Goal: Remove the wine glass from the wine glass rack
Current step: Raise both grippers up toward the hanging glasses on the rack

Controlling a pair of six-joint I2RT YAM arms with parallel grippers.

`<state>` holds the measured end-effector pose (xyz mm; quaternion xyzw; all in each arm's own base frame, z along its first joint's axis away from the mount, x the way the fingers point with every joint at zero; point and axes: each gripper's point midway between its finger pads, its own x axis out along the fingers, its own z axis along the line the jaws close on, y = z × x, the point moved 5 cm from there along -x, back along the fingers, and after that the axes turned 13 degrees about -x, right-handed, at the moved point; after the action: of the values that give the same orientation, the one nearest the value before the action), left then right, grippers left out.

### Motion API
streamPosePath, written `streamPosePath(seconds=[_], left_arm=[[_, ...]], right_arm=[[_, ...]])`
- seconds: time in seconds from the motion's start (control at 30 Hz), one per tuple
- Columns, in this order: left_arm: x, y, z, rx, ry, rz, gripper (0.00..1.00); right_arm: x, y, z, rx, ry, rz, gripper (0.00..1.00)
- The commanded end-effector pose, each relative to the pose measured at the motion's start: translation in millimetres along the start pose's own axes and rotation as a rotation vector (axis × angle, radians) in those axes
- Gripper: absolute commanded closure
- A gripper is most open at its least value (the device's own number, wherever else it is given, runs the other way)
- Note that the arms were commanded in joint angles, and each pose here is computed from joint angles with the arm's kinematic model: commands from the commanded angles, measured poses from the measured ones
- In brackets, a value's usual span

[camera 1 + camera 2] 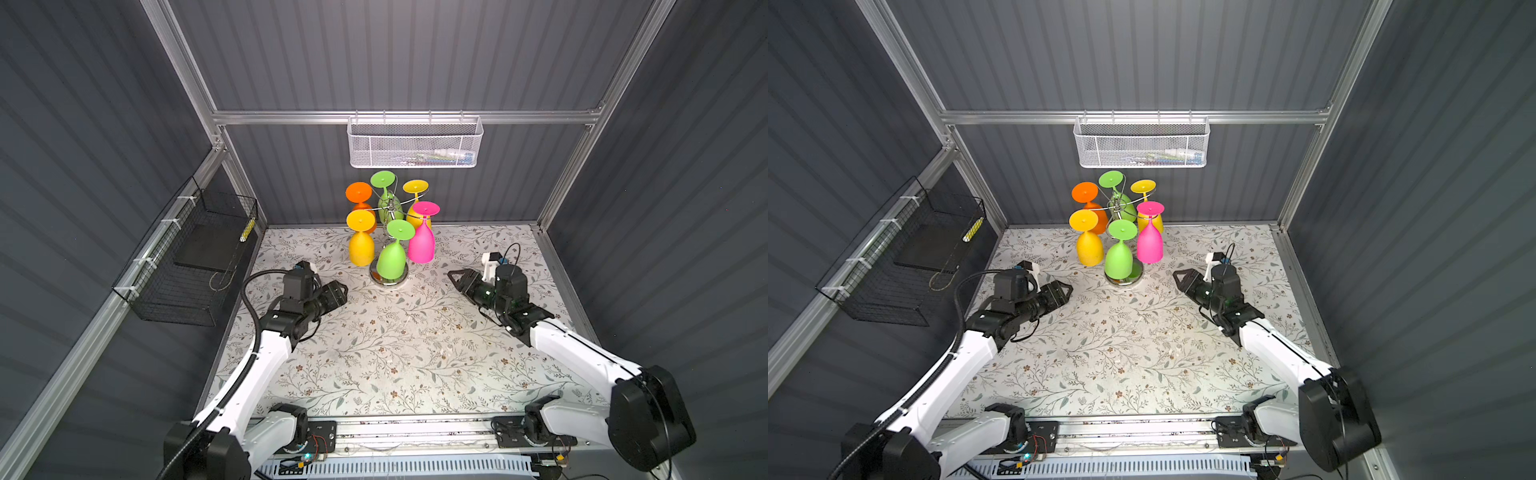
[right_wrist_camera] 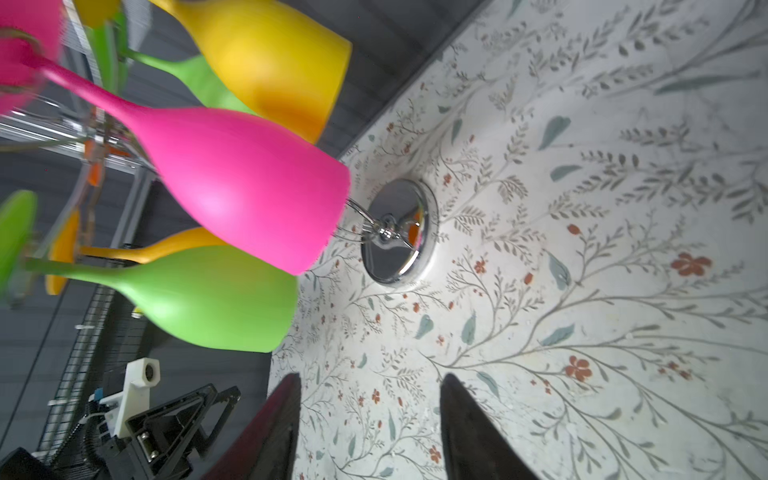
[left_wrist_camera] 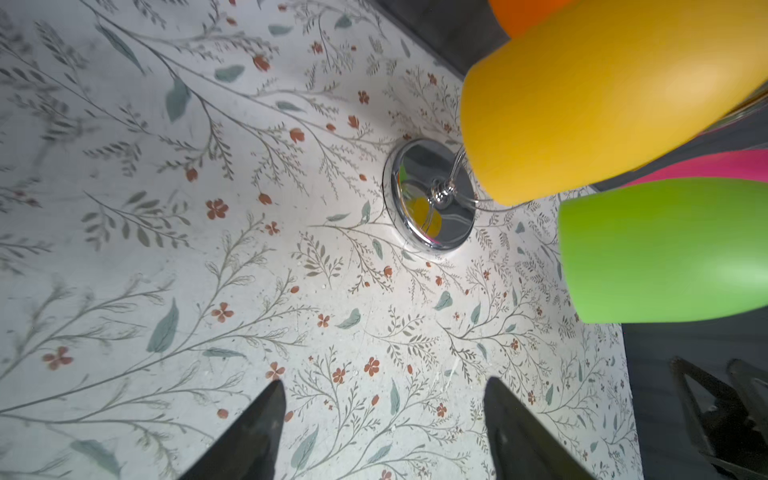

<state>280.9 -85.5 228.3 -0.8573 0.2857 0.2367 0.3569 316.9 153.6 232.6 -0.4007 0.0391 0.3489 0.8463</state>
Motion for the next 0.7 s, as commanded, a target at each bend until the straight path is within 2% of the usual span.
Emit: streamPosePath(seconds=[0.0, 0.13, 0.2, 0.33, 0.47, 0.67], left_arm=[[-29.3, -18.0, -14.7, 0.15, -0.047, -0.068, 0.18], [-52.7, -46.3, -62.5, 0.298, 0.059, -0.158, 0.11], [-60.1, -56.9, -88.0, 0.363, 0.124, -0.184, 0.01], [-68.9, -70.1, -134.9, 0.499, 0.245, -0.235, 0.0], [-67.9, -74.5, -164.9, 0.604, 0.316, -0.275, 0.0], [-60.5, -58.6, -172.2, 0.748, 0.392, -0.325, 0.01]], right_arm=[[-17.1, -15.2, 15.8, -0.022, 0.018, 0.009, 0.44], [-28.0, -40.8, 50.1, -0.033, -0.061, -0.007, 0.43], [-32.0, -51.8, 66.1, -0.033, -0.1, -0.02, 0.43], [-33.8, -68.0, 84.4, -0.019, -0.136, -0.042, 0.44], [-28.5, -73.3, 104.0, 0.002, -0.207, -0.009, 0.44], [-8.7, -66.8, 124.9, 0.037, -0.266, 0.036, 0.47]])
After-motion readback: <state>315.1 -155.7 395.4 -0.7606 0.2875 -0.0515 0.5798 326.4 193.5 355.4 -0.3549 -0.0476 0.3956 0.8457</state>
